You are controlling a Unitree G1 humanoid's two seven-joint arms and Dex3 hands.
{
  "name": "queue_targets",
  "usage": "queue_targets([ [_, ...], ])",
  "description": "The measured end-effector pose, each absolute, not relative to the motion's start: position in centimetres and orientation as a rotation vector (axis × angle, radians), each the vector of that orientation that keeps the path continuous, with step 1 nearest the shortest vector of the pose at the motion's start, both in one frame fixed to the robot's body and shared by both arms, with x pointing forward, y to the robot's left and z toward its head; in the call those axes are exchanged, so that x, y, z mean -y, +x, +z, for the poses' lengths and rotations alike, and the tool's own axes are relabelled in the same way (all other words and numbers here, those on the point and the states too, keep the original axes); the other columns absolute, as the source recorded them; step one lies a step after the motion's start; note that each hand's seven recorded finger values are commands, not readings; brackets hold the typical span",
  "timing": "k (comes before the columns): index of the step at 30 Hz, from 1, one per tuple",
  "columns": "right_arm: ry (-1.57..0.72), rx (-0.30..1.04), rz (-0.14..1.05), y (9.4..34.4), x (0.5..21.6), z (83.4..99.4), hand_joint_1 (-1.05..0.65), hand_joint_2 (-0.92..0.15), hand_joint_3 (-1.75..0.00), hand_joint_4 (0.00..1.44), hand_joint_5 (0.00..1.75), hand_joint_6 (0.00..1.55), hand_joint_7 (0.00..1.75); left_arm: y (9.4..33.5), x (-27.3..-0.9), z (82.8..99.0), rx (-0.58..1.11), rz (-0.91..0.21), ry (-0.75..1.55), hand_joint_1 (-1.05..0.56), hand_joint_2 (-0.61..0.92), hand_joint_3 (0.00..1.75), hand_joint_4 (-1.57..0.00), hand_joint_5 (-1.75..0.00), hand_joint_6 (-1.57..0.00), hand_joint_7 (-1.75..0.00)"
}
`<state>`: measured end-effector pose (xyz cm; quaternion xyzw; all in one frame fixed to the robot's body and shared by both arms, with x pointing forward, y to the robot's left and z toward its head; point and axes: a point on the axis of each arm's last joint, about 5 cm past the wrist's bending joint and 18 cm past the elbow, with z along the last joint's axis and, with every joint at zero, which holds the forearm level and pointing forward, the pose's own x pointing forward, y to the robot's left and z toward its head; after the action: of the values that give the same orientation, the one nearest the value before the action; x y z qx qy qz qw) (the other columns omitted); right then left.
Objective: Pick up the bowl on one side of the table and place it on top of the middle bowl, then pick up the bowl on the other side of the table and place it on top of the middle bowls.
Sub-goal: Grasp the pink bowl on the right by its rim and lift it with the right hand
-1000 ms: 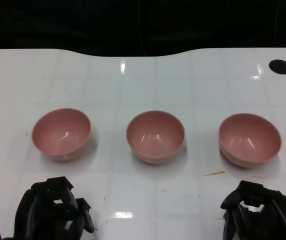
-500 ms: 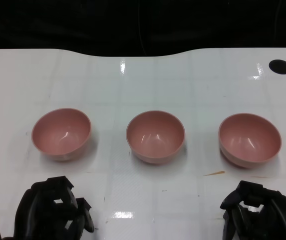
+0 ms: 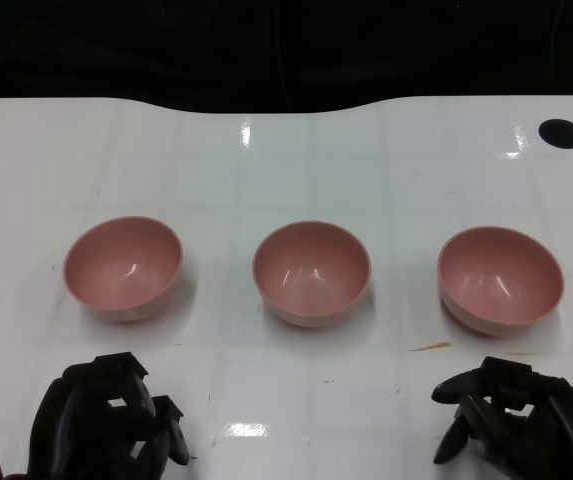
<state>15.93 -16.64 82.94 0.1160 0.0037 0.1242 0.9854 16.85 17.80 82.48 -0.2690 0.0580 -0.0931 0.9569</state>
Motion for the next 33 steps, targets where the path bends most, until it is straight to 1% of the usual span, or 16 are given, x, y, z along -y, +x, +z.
queue_targets([
  [1,0.211,0.004,0.245,16.0,16.7,83.0,-0.68,-0.92,-0.24,0.74,1.06,0.81,0.42,16.9,-17.8,82.5,-0.118,-0.189,-0.546,-0.91,-0.57,1.75,-1.57,-1.10,-1.57,-0.96],
  [2,0.185,0.015,0.243,16.0,16.7,83.1,-0.69,-0.92,-0.24,0.72,1.06,0.79,0.41,16.9,-17.8,82.5,-0.118,-0.189,-0.546,-0.91,-0.57,1.75,-1.57,-1.10,-1.57,-0.96],
  [4,0.125,0.037,0.235,15.9,16.9,83.1,-0.69,-0.92,-0.23,0.64,1.03,0.70,0.37,16.9,-17.8,82.5,-0.118,-0.189,-0.546,-0.91,-0.57,1.75,-1.57,-1.10,-1.57,-0.96],
  [5,0.098,0.047,0.230,15.9,16.9,83.1,-0.70,-0.92,-0.23,0.62,1.03,0.68,0.36,16.8,-17.8,82.5,-0.118,-0.189,-0.546,-0.91,-0.57,1.75,-1.57,-1.10,-1.57,-0.96],
  [10,-0.002,0.102,0.218,15.8,16.9,83.1,-0.74,-0.92,-0.23,0.41,0.94,0.47,0.25,16.7,-17.7,82.5,-0.119,-0.191,-0.547,-0.91,-0.59,1.75,-1.57,-1.11,-1.57,-0.97],
  [13,-0.046,0.136,0.222,15.8,16.8,83.2,-0.74,-0.92,-0.25,0.32,0.90,0.40,0.21,16.7,-17.6,82.5,-0.116,-0.191,-0.549,-0.91,-0.60,1.75,-1.57,-1.11,-1.57,-0.97],
  [14,-0.054,0.147,0.223,15.9,16.8,83.2,-0.74,-0.92,-0.25,0.31,0.90,0.40,0.21,16.7,-17.6,82.6,-0.116,-0.191,-0.550,-0.91,-0.60,1.75,-1.57,-1.11,-1.57,-0.97],
  [16,-0.090,0.173,0.227,16.0,16.8,83.4,-0.74,-0.92,-0.27,0.19,0.84,0.31,0.15,16.7,-17.6,82.6,-0.116,-0.192,-0.550,-0.91,-0.59,1.75,-1.57,-1.10,-1.57,-0.97],
  [20,-0.199,0.248,0.212,16.4,17.0,83.8,-0.75,-0.92,-0.32,0.08,0.77,0.23,0.10,16.7,-17.6,82.6,-0.113,-0.196,-0.553,-0.90,-0.58,1.75,-1.57,-1.07,-1.57,-0.94],
  [22,-0.276,0.278,0.200,16.6,17.1,84.1,-0.74,-0.92,-0.34,0.03,0.75,0.19,0.07,16.7,-17.6,82.6,-0.112,-0.197,-0.555,-0.89,-0.58,1.75,-1.57,-1.07,-1.57,-0.94],
  [24,-0.373,0.310,0.188,16.8,17.3,84.4,-0.72,-0.92,-0.37,0.01,0.68,0.14,0.04,16.7,-17.6,82.6,-0.111,-0.196,-0.557,-0.88,-0.59,1.75,-1.57,-1.07,-1.57,-0.94],
  [26,-0.460,0.340,0.175,16.9,17.4,84.5,-0.72,-0.92,-0.39,0.00,0.58,0.11,0.02,16.7,-17.6,82.5,-0.110,-0.196,-0.561,-0.86,-0.59,1.75,-1.57,-1.08,-1.57,-0.93],
  [33,-0.696,0.441,0.107,17.7,17.1,85.6,-0.73,-0.92,-0.47,0.00,0.42,0.06,0.00,16.7,-17.7,82.5,-0.107,-0.196,-0.570,-0.83,-0.60,1.75,-1.57,-1.08,-1.57,-0.94],
])
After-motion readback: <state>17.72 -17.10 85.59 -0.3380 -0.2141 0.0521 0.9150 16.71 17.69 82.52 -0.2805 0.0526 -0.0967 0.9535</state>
